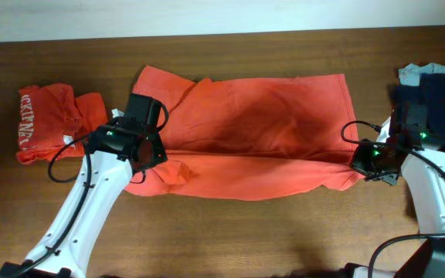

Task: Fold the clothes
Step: 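Grasp the shirt's lower-right hem corner with the right gripper, then fold the bottom hem upward with both grippers toward the shirt's top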

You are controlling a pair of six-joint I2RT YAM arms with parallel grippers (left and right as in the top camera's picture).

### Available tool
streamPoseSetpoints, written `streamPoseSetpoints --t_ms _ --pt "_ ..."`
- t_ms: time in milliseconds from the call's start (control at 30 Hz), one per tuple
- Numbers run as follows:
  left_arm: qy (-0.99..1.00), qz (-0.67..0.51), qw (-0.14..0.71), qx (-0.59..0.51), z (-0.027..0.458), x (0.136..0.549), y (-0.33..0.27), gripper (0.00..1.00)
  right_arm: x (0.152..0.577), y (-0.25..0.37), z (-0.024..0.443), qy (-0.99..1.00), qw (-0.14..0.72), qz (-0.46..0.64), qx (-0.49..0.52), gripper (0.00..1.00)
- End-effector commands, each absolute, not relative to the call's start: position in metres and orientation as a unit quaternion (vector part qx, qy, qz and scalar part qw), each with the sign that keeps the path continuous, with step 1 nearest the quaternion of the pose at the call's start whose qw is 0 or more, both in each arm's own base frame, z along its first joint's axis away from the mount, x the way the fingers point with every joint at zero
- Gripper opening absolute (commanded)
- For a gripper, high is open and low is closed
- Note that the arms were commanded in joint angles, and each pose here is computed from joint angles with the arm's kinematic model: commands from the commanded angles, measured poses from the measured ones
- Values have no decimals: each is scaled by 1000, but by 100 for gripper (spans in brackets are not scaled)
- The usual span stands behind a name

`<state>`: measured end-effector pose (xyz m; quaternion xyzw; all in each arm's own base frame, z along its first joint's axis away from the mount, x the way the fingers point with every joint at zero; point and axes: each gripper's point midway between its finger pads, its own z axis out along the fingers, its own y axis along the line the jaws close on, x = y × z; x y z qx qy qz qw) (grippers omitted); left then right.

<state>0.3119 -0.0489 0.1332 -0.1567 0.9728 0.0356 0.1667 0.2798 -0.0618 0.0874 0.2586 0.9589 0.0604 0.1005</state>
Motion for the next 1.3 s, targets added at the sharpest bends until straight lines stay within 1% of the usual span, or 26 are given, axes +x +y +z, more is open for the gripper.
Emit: streamPoseSetpoints --t_ms 0,33,100,133,200,367,500,600,700,767,867,1267 --pt "972 52 179 -143 142 315 -42 1 286 -63 98 959 119 58 249 4" --pt "972 52 179 -144 142 315 -42 2 286 -63 98 959 119 58 249 4" --pt "973 48 175 -143 141 314 -44 11 286 -63 98 959 119 58 249 4" --pt "974 50 171 -142 141 312 -43 20 286 -63 98 959 120 58 249 4" --pt "976 56 158 -141 139 306 -41 26 286 -63 98 959 120 58 249 4" --pt "981 67 118 -136 134 286 -38 26 287 -63 98 959 121 58 249 4" --pt "985 44 104 -134 124 284 -47 26 287 -63 98 959 121 58 249 4" --pt "986 40 96 -133 107 287 -50 26 287 -63 98 959 121 58 249 4" --pt "989 32 65 -130 87 285 -57 26 286 -63 98 961 121 57 242 4" --pt "992 31 43 -119 77 282 -59 30 286 -63 98 961 121 57 240 4" --pt "994 17 11 -104 63 278 -67 31 287 -63 98 961 122 55 240 4" --pt "996 6 0 -86 44 275 -71 32 287 -64 98 962 123 55 239 4"
